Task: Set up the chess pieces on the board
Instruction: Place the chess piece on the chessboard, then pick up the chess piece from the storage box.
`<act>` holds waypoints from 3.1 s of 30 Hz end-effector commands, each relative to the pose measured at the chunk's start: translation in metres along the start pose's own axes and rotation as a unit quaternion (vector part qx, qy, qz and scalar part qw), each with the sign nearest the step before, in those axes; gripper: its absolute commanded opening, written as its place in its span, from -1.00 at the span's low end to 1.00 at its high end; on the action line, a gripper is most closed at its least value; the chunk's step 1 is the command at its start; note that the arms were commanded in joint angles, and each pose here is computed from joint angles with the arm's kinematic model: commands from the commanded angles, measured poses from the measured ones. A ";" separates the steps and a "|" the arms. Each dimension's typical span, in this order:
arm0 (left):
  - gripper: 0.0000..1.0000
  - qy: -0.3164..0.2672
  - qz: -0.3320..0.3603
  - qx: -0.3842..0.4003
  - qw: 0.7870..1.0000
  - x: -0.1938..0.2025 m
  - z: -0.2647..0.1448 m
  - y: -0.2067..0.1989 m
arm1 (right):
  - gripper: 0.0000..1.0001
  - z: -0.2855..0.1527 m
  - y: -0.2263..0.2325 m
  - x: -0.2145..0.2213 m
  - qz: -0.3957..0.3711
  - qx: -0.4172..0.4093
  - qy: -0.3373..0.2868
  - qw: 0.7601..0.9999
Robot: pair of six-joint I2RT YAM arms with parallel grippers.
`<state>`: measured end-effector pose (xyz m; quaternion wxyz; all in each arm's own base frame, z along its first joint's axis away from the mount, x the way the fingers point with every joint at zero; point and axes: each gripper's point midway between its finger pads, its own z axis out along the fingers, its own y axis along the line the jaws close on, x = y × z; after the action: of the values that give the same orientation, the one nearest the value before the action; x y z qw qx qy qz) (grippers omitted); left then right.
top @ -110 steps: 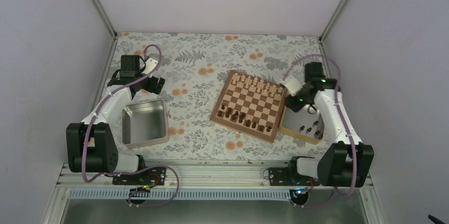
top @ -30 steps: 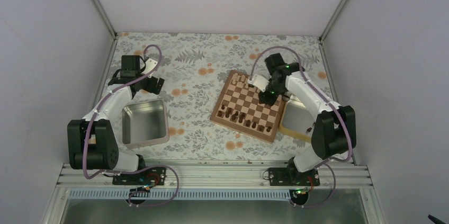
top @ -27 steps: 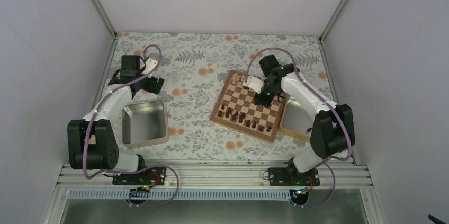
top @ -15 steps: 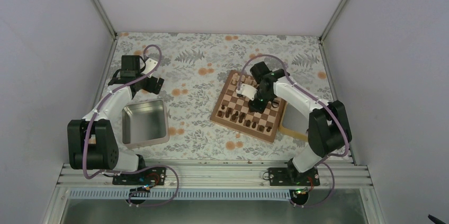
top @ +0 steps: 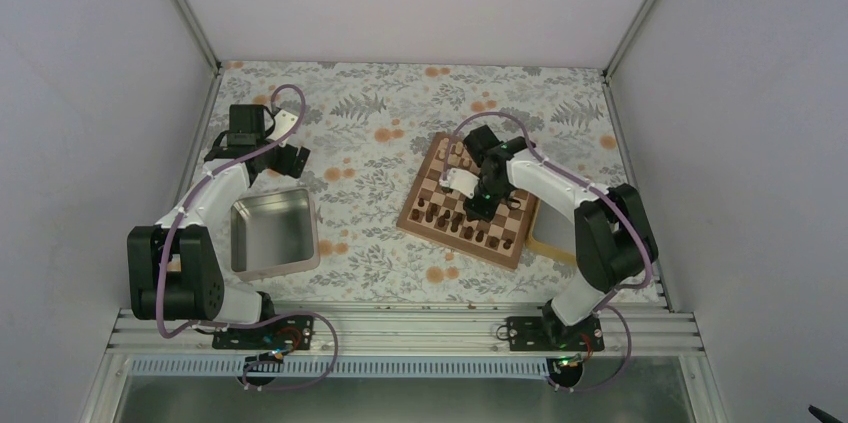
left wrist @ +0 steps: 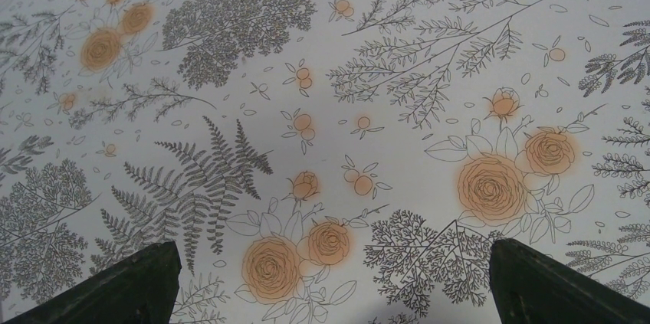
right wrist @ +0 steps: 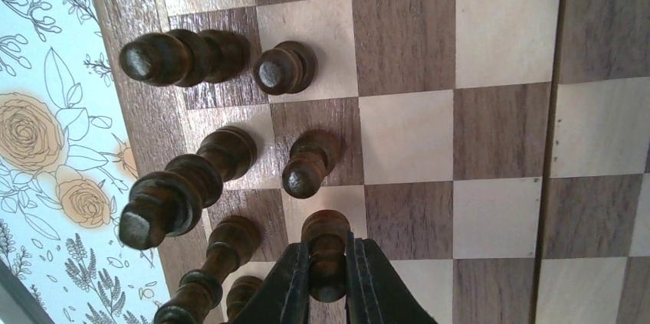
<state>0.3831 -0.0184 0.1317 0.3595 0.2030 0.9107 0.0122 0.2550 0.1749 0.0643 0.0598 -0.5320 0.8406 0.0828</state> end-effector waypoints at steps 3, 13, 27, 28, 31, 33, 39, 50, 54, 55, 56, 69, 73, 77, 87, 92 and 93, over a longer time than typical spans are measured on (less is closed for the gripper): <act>1.00 -0.008 -0.006 -0.002 1.000 -0.001 0.001 0.002 | -0.80 0.007 0.004 0.006 0.005 0.001 0.014 1.000; 1.00 -0.009 -0.007 -0.001 1.000 -0.002 0.000 0.001 | -0.78 0.007 0.004 0.004 0.005 0.002 0.009 1.000; 1.00 -0.007 -0.007 0.002 1.000 -0.001 0.001 0.000 | -0.51 0.005 -0.001 0.001 0.005 0.013 0.003 1.000; 1.00 -0.007 -0.007 0.002 1.000 -0.001 0.001 0.000 | -0.50 0.004 0.000 0.000 0.005 0.010 0.001 1.000; 1.00 -0.007 -0.007 0.003 1.000 -0.001 0.001 0.000 | -0.51 0.001 0.002 0.000 0.005 0.008 -0.002 1.000; 1.00 -0.006 -0.007 0.003 1.000 -0.001 0.001 0.000 | -0.51 -0.002 -0.001 0.001 0.007 0.018 -0.001 1.000; 1.00 -0.009 -0.007 0.002 1.000 -0.003 -0.002 0.000 | -0.50 -0.056 -0.017 -0.003 0.027 0.067 -0.050 0.996; 1.00 -0.010 -0.008 -0.002 1.000 -0.006 0.000 0.003 | -0.37 -0.118 -0.064 0.138 0.206 0.182 -0.024 0.961; 1.00 0.000 -0.010 0.003 1.000 -0.001 0.005 0.002 | -0.30 -0.112 -0.072 0.178 0.266 0.206 0.010 0.942; 1.00 0.004 -0.011 0.006 1.000 0.001 0.006 0.000 | -0.29 -0.110 -0.072 0.185 0.278 0.204 0.012 0.939; 1.00 0.006 -0.013 0.009 1.000 0.002 0.006 -0.001 | -0.28 -0.110 -0.072 0.190 0.286 0.204 0.013 0.936; 1.00 0.028 0.002 -0.023 0.999 0.021 0.020 0.008 | -0.24 -0.097 -0.104 0.245 0.322 0.287 0.055 0.900; 1.00 0.040 0.007 -0.013 0.999 0.030 0.028 0.004 | -0.32 -0.079 -0.100 0.251 0.333 0.251 0.052 0.907; 1.00 0.055 0.010 -0.014 0.998 0.037 0.035 0.004 | -0.37 -0.064 -0.089 0.254 0.330 0.228 0.056 0.914; 1.00 0.064 0.011 -0.013 0.998 0.041 0.039 0.004 | -0.39 -0.038 -0.076 0.260 0.327 0.199 0.067 0.921; 1.00 0.062 0.011 -0.011 0.998 0.040 0.038 0.003 | -0.39 -0.029 -0.072 0.267 0.335 0.192 0.079 0.919; 1.00 0.061 0.011 -0.010 0.998 0.039 0.038 0.002 | -0.39 -0.027 -0.070 0.266 0.335 0.188 0.079 0.920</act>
<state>0.3805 -0.0060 0.0766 0.2975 0.2057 0.9316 0.0369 0.2084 -0.0931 0.0438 0.0669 -0.2067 0.9704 -0.1054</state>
